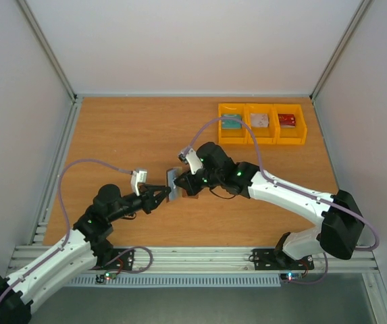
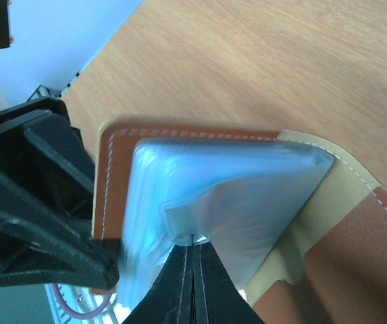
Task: Take the credit cards out of the card holder
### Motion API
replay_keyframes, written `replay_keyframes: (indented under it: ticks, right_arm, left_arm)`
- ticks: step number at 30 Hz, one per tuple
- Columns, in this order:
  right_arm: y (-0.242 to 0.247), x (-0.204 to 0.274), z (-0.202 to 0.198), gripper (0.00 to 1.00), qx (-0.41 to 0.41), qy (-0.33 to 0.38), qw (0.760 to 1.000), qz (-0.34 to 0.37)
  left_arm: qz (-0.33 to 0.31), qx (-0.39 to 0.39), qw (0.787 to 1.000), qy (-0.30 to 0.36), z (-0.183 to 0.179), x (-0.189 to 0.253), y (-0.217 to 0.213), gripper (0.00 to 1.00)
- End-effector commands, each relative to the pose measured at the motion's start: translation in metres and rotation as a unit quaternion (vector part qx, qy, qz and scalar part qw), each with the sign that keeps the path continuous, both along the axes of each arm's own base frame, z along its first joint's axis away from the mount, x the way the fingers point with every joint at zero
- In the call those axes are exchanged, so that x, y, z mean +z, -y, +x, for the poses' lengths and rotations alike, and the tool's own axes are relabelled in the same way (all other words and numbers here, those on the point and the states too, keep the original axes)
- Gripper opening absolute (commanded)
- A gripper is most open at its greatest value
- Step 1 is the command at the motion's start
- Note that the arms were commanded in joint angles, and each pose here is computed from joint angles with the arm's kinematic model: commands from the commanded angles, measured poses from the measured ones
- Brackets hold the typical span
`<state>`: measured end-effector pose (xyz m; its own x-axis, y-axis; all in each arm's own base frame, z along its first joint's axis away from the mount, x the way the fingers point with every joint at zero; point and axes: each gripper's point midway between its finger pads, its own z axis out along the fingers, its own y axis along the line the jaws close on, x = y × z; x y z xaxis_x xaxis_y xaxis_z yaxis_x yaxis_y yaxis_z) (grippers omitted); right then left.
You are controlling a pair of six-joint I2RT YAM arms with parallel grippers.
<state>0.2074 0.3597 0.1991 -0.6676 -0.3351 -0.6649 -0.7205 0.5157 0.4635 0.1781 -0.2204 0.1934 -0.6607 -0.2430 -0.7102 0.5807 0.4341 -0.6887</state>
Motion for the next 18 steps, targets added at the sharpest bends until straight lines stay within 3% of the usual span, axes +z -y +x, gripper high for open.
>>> replay_keyframes:
  ticks: [1, 9, 14, 18]
  right_arm:
    - [-0.003, 0.017, -0.01, 0.01, 0.029, 0.014, 0.999, 0.031]
    - [-0.005, 0.034, -0.018, 0.01, 0.06, 0.026, 0.997, 0.045]
    - [-0.002, 0.043, -0.022, 0.01, 0.067, 0.038, 0.996, 0.05]
    - [0.013, 0.034, -0.013, 0.01, 0.036, 0.053, 0.998, 0.013]
  left_arm:
    - [-0.009, 0.035, 0.999, 0.031, 0.011, 0.019, -0.005, 0.23]
    - [0.002, 0.035, 0.999, 0.024, 0.013, 0.012, -0.004, 0.23]
    - [-0.002, 0.027, 0.999, 0.029, 0.011, 0.014, -0.002, 0.02]
    - [-0.007, 0.02, 0.999, 0.039, 0.008, 0.019, -0.001, 0.0]
